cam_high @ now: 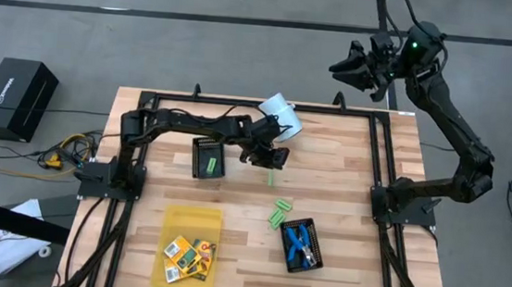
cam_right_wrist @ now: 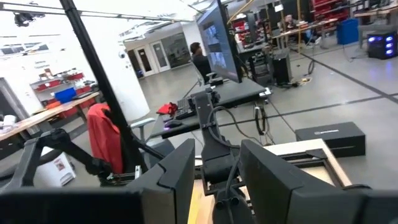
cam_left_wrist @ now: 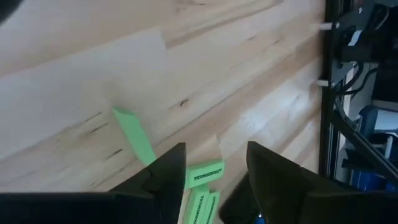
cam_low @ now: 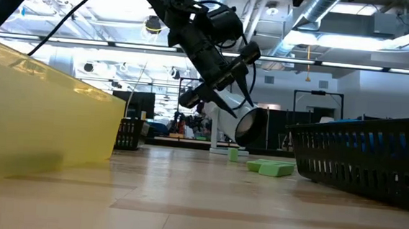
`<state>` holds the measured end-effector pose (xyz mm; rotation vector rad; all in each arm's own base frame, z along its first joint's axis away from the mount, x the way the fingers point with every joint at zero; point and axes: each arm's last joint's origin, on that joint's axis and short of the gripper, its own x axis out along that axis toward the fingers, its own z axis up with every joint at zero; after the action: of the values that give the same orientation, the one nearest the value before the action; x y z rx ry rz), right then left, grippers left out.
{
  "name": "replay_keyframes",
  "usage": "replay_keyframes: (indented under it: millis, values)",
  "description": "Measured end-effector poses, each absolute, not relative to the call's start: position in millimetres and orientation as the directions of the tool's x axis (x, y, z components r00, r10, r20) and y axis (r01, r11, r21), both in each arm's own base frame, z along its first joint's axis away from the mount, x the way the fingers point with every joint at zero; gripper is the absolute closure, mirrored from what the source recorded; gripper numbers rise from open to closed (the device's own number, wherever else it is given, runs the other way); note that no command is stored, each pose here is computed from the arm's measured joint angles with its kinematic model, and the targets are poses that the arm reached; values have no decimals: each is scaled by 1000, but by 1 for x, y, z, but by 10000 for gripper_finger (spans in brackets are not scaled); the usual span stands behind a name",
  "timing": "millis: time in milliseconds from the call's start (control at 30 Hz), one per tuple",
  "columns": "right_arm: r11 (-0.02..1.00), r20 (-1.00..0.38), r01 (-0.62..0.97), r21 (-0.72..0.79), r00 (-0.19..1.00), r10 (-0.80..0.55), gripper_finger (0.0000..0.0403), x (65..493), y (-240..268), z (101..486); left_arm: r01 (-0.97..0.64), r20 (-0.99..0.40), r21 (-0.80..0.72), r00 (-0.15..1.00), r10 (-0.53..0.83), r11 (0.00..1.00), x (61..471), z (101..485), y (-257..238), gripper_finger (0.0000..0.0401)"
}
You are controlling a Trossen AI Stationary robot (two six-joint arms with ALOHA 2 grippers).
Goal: Pick & Place School Supplies
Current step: Put the green eraser into the top black bin
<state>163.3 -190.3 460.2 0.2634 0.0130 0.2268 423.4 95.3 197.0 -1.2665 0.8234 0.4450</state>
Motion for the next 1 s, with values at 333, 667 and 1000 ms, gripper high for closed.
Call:
replay_keyframes:
  millis: [333,667,1000]
  values:
    - [913,9,-275,301,958,286,280,166,-183,460,-615,-676,-720,725,-127,320,423,223,90,265]
    - [846,-50,-278,455,941,335,280,193,-163,447,-552,-623,-743,777,-91,378,396,264,80,265]
    - [855,-279,-15,518,942,186,280,222,-136,419,-524,-526,-625,830,183,579,308,331,86,265]
